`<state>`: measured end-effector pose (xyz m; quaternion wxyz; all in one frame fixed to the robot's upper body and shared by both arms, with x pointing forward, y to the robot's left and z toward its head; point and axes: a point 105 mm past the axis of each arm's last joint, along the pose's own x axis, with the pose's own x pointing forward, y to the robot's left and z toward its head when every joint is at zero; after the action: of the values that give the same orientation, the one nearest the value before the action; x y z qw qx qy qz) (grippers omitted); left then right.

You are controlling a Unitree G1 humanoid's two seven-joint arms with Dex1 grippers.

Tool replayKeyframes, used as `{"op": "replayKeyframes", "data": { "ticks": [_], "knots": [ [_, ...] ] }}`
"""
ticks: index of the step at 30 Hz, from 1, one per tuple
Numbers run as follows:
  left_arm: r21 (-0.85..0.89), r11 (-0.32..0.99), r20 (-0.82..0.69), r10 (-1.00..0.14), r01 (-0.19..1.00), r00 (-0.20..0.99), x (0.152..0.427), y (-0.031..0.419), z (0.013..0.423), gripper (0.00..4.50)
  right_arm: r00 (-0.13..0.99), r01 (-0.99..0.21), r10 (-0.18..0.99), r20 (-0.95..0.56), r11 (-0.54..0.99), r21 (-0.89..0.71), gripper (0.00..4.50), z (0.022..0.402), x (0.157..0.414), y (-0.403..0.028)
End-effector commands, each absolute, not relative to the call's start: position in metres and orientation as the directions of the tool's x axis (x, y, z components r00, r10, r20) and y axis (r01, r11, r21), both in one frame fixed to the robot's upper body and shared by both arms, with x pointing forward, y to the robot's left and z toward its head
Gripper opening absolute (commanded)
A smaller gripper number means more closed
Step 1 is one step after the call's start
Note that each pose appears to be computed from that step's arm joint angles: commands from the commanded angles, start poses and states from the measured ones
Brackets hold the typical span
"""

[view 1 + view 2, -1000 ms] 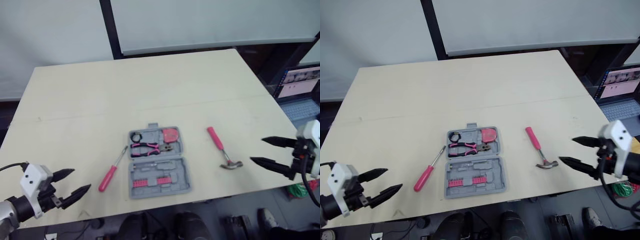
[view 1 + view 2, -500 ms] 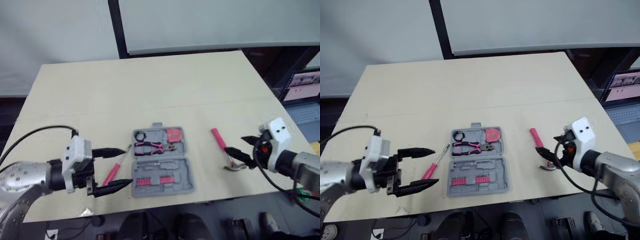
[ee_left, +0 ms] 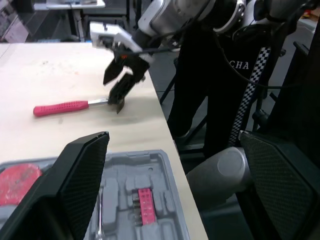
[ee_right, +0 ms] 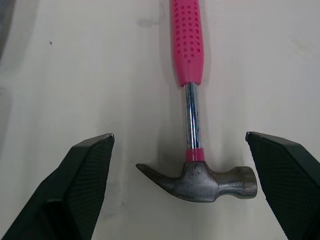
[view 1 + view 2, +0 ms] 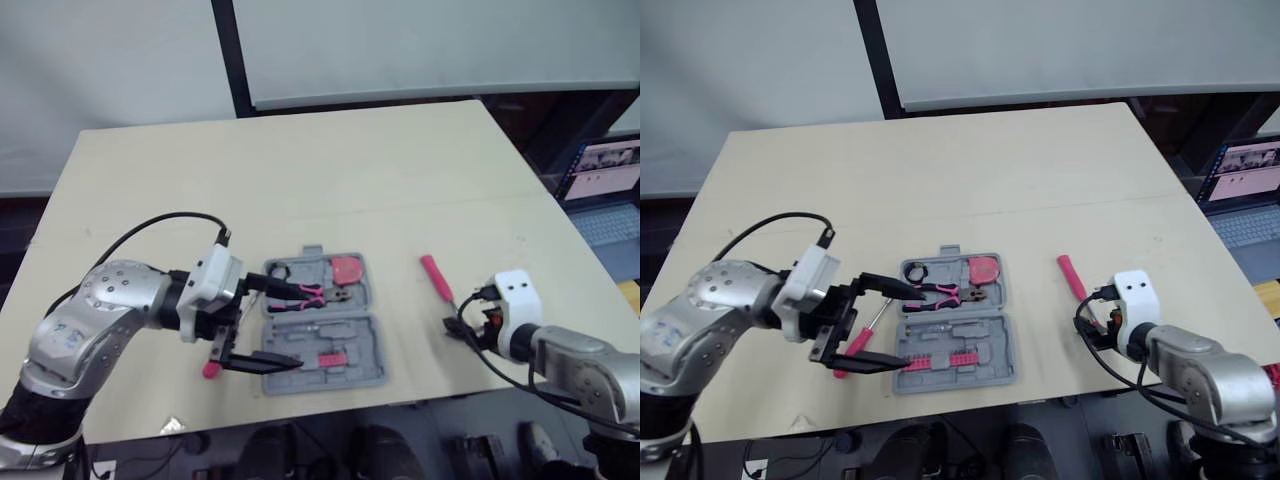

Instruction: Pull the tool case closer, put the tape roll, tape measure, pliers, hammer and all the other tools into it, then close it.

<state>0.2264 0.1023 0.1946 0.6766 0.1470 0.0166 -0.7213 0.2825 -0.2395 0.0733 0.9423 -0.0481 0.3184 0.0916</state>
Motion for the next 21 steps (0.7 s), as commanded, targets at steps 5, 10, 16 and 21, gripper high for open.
{"op": "replayKeyframes", "data": {
  "ticks": [5,10,16,21],
  "knots": [
    [0.224,-0.064,-0.226,-0.974,0.973,-0.012,0.232,0.102,0.199,4.50,0.823,-0.194,0.126,-0.555,0.979,-0.066,4.45,0.075,0.295,-0.251],
    [0.229,-0.054,-0.218,-0.976,0.972,-0.003,0.232,0.101,0.199,4.50,0.830,-0.211,0.138,-0.541,0.974,-0.076,4.22,0.065,0.296,-0.253],
    [0.230,-0.048,-0.215,-0.977,0.972,0.003,0.234,0.102,0.199,4.50,0.849,-0.213,0.163,-0.503,0.976,-0.042,2.85,0.062,0.299,-0.252],
    [0.237,-0.047,-0.214,-0.977,0.970,0.005,0.235,0.100,0.200,4.50,0.847,-0.216,0.166,-0.504,0.976,-0.041,2.85,0.054,0.298,-0.252]
  ]
}}
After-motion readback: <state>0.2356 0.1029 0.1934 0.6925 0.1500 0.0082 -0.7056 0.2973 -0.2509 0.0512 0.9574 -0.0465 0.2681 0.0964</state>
